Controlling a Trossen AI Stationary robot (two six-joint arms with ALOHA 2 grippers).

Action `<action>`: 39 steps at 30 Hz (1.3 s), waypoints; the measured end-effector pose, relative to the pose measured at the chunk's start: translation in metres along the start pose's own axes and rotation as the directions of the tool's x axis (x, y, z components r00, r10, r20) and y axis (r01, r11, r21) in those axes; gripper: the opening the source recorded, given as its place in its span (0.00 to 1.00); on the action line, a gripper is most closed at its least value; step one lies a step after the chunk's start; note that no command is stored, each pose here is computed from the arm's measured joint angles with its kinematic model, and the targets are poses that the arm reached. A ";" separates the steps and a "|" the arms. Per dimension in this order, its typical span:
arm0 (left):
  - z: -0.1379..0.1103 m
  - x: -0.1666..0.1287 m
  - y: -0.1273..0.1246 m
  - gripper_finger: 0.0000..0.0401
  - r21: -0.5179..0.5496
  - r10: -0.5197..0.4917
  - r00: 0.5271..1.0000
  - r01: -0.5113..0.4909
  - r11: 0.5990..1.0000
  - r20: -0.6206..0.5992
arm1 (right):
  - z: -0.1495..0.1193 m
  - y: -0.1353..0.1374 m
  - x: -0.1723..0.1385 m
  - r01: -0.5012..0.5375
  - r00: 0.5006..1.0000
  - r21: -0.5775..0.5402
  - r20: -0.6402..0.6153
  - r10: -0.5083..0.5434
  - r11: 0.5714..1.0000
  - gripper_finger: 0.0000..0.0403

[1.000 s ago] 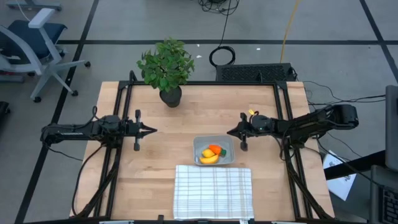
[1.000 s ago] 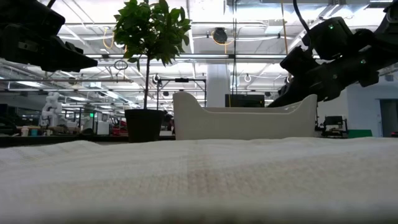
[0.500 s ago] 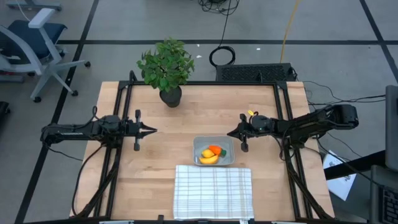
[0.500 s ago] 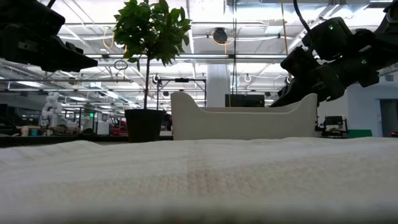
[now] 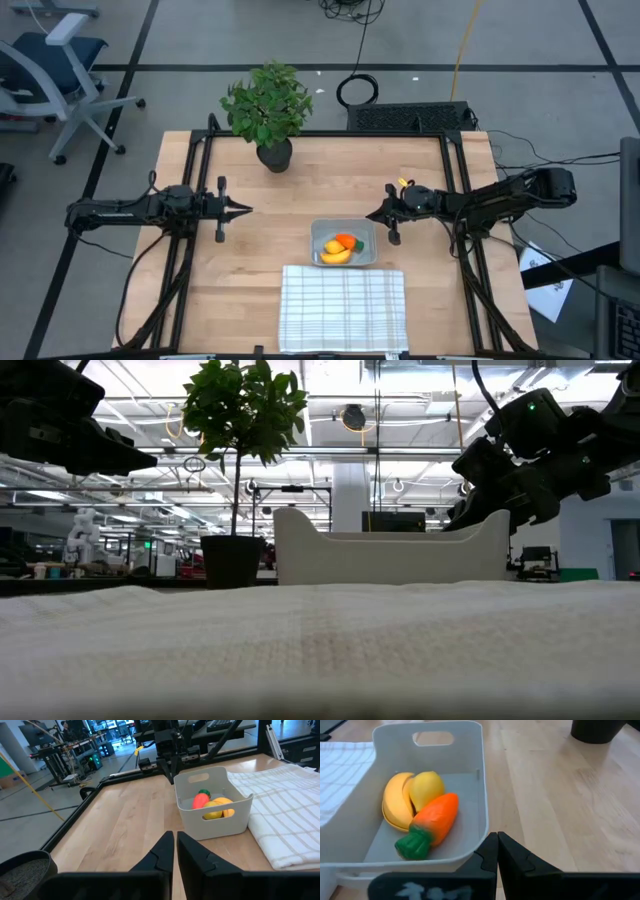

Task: Pick and placing Produce into tupperware
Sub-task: Return to Home Position

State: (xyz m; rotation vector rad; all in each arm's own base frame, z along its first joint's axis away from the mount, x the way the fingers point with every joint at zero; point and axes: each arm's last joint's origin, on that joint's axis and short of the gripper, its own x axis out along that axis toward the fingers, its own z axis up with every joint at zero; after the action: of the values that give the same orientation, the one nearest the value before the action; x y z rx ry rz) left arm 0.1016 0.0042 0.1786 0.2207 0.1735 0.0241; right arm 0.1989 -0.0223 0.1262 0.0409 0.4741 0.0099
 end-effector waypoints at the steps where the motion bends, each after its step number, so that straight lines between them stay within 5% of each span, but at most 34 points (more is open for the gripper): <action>1: 0.000 0.000 0.000 0.06 0.001 0.000 1.000 0.000 1.000 0.000 | 0.000 0.000 0.000 0.000 1.000 -0.003 0.000 0.000 1.000 0.00; 24: 0.000 0.000 0.000 0.06 0.002 0.000 1.000 0.000 1.000 0.000 | 0.000 0.000 0.000 -0.011 1.000 -0.008 -0.004 0.011 1.000 0.00; 39: 0.002 0.000 0.000 0.06 0.040 0.004 1.000 -0.005 0.999 0.020 | 0.024 -0.001 -0.021 0.052 0.985 -0.005 0.165 -0.051 0.999 0.00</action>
State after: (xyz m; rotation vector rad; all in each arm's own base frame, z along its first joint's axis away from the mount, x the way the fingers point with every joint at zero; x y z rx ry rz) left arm 0.1019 0.0042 0.1806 0.2614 0.1537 0.0230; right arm 0.1914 -0.0251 0.1566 0.0204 0.3093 -0.0417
